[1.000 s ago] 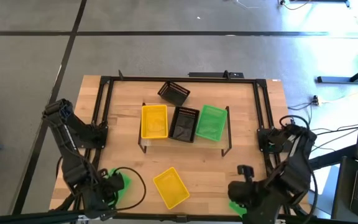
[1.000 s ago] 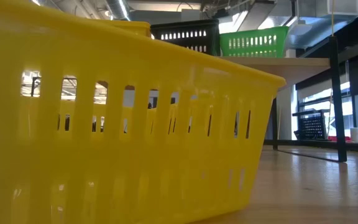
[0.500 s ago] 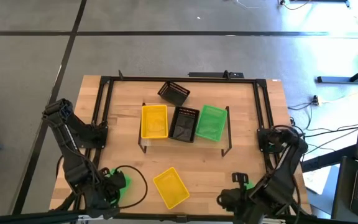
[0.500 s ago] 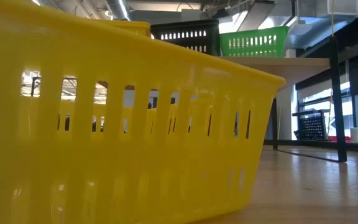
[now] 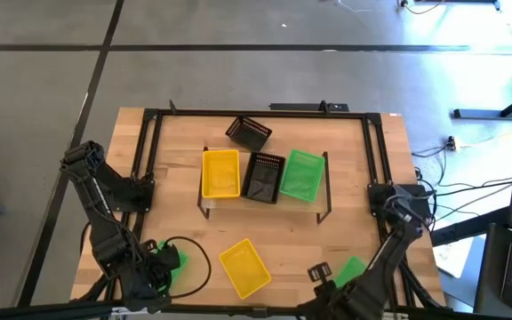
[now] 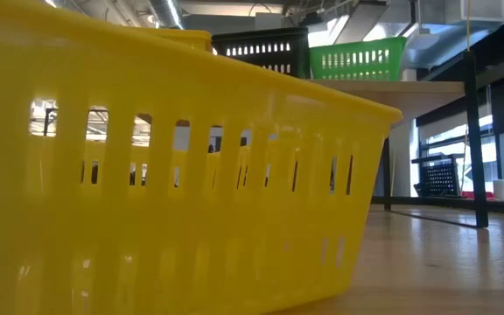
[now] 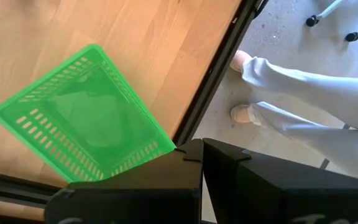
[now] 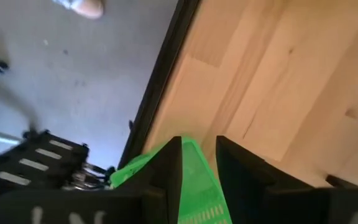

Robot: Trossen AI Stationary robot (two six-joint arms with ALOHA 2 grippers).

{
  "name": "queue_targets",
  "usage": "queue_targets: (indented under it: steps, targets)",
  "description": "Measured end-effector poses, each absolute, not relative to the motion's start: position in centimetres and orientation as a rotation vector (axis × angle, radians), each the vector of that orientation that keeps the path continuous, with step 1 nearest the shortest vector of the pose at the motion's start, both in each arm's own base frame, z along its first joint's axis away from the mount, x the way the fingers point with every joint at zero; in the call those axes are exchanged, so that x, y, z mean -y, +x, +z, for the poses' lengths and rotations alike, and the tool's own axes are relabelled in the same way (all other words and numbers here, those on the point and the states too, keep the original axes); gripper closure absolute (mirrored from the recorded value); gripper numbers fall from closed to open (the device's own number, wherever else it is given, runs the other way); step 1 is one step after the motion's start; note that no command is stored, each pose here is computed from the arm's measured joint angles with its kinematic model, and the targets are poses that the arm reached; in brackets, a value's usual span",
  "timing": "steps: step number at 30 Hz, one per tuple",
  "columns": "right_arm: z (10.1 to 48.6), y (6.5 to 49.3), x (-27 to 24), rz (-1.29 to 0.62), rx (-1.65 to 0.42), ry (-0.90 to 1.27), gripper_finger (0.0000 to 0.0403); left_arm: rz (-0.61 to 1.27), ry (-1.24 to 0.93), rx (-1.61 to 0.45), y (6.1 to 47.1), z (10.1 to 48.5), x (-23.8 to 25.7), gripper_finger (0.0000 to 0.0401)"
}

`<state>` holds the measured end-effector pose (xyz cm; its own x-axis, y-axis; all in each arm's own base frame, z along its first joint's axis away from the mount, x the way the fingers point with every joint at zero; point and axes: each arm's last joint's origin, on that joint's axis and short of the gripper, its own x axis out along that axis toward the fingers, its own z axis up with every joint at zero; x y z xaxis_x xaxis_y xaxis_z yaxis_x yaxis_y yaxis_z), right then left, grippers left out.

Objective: Stack baskets on shelf by color
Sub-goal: Stack the right green bin on the other green bin on the shelf

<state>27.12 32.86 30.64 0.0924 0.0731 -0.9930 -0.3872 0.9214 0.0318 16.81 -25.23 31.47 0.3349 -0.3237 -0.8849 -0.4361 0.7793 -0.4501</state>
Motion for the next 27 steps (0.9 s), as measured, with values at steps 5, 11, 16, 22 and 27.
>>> queue_targets:
  steps: [5, 11, 16, 22, 27]
  targets:
    - [29.1, 27.6, -33.4, 0.373, -1.465, -0.327, 0.0306, 0.086, -0.720, -1.246, 16.8, 31.5, 25.2, 0.0401]
    - [29.6, 27.6, -33.1, 0.372, -1.403, -0.416, 0.0306, 0.085, -0.722, -1.244, 16.9, 31.5, 25.2, 0.0401]
    - [29.1, 26.8, -32.0, 0.327, -1.423, -0.470, 0.0306, 0.086, -0.722, -1.241, 16.9, 31.5, 25.2, 0.0401]
    - [29.3, 24.0, -28.6, 0.258, -1.505, -0.478, 0.0306, 0.087, -0.722, -1.241, 16.9, 31.5, 25.2, 0.0401]
    - [28.9, 22.3, -26.9, 0.382, -1.552, -0.485, 0.0306, 0.089, -0.724, -1.241, 16.9, 31.5, 25.2, 0.0401]
